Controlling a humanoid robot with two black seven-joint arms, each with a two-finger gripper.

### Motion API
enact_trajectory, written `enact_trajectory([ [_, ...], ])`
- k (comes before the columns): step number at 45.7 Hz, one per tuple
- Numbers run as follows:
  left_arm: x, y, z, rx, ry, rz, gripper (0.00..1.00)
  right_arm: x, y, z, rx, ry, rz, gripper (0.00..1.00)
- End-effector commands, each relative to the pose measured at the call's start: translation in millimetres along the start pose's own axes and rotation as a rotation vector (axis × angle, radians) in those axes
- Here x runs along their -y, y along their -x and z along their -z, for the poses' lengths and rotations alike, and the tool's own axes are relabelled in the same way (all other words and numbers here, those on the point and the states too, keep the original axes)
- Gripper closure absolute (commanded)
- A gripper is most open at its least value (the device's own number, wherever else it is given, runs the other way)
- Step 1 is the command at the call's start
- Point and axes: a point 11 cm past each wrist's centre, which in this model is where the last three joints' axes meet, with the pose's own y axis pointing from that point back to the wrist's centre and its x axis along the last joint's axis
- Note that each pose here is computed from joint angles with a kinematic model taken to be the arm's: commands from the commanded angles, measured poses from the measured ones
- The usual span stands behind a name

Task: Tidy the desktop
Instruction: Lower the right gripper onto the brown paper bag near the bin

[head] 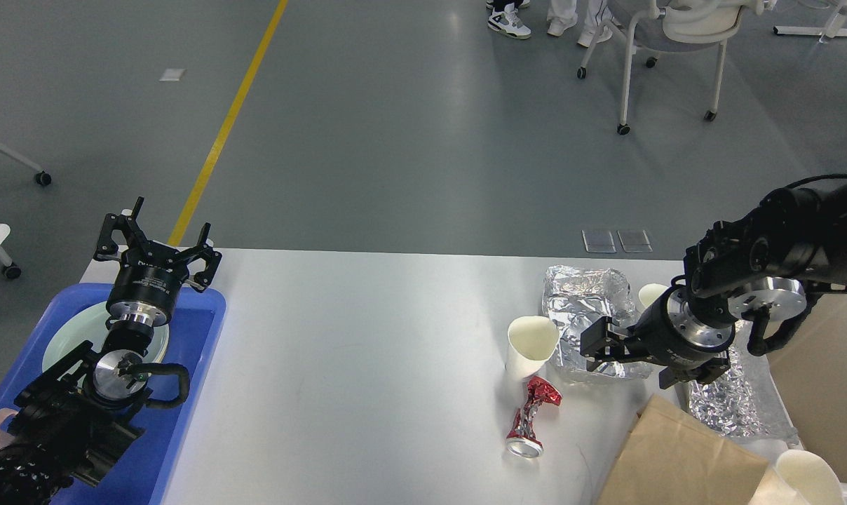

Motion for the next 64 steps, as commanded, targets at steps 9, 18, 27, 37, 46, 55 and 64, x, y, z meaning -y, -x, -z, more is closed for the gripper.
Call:
enact_trajectory([
  [9, 0.0, 0.0, -0.1, 0.000, 0.000, 0.000, 0.02, 8.5, -0.3, -82.3, 0.158, 0.102, -0.087, 0.00],
  [18, -0.5, -0.7, -0.1, -0.001, 0.001, -0.002, 0.02, 26.5, 32.2, -136.5, 0.278, 0.125, -0.035, 0.00],
  [27, 0.0, 0.0, 0.1, 0.000, -0.001, 0.000, 0.02, 30.2, 70.0, -164.0, 0.368, 0.125, 0.034, 0.00],
  [37, -0.5, -0.7, -0.1, -0.001, 0.001, -0.002, 0.02, 46.4, 98.3, -176.6, 0.453, 0.095, 0.057, 0.00],
  [46, -0.5, -0.6, -0.1, 0.000, 0.000, -0.001, 0.02, 77.9, 119.0, -168.5, 0.479, 0.061, 0.041, 0.00],
  [55, -0.5, -0.7, 0.0, -0.001, 0.000, -0.002, 0.02, 110.5, 138.8, -158.9, 0.508, 0.029, 0.024, 0.00],
  [64, -0.5, -0.6, 0.1, 0.000, -0.001, -0.001, 0.02, 124.3, 146.5, -153.2, 0.508, -0.004, -0.004, 0.08],
])
